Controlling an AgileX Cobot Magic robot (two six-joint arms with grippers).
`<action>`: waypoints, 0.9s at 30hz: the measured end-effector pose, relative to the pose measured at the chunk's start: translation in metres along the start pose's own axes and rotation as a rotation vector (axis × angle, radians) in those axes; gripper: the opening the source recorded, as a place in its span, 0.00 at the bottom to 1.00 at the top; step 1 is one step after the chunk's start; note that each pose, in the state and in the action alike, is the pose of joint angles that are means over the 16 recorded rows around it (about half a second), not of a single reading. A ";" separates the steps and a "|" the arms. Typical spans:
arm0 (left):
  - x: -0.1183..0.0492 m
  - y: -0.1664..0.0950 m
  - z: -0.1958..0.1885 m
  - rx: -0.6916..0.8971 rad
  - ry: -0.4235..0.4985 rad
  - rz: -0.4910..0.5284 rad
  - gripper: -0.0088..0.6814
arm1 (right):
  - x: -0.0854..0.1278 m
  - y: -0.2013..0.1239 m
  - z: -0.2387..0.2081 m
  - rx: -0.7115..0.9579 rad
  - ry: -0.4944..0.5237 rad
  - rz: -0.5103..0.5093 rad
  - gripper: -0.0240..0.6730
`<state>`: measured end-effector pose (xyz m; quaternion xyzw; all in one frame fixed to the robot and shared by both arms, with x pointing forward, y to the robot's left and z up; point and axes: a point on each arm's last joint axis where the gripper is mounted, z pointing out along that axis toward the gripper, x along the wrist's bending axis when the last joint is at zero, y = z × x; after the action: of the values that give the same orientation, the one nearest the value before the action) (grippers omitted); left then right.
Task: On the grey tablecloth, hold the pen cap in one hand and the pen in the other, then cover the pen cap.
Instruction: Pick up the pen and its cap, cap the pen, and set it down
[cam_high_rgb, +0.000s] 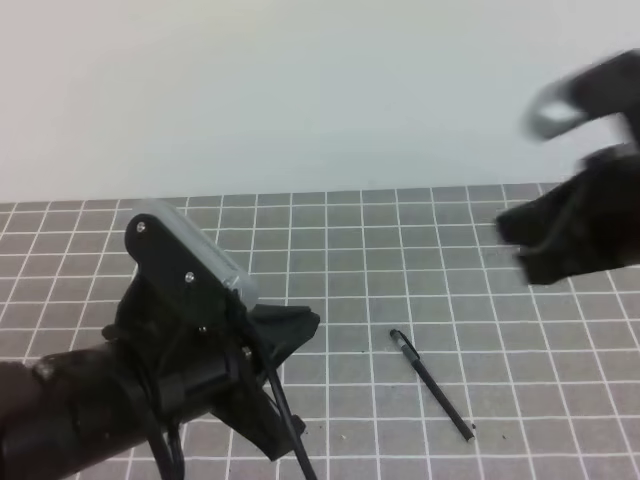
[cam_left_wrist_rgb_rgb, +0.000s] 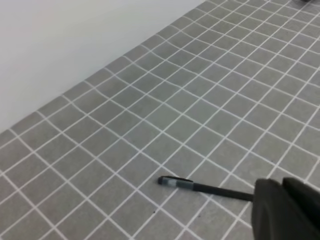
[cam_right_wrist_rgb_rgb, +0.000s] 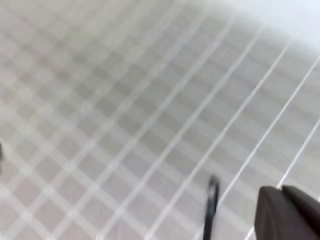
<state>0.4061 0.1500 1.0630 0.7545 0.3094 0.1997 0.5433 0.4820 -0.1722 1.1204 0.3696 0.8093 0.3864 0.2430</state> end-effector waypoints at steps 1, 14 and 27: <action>-0.001 0.000 0.000 -0.002 -0.013 0.007 0.01 | 0.002 -0.003 -0.013 -0.048 -0.017 0.007 0.05; -0.003 0.001 0.000 -0.006 -0.036 0.017 0.01 | 0.027 -0.130 -0.091 -0.543 -0.212 0.096 0.05; -0.004 0.001 0.000 -0.007 -0.040 0.016 0.01 | 0.038 -0.200 -0.077 -0.531 -0.238 0.100 0.05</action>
<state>0.4035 0.1474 1.0638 0.7587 0.2917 0.1899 0.5506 0.3247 -0.2624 1.0002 0.3751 0.6266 0.5500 0.4051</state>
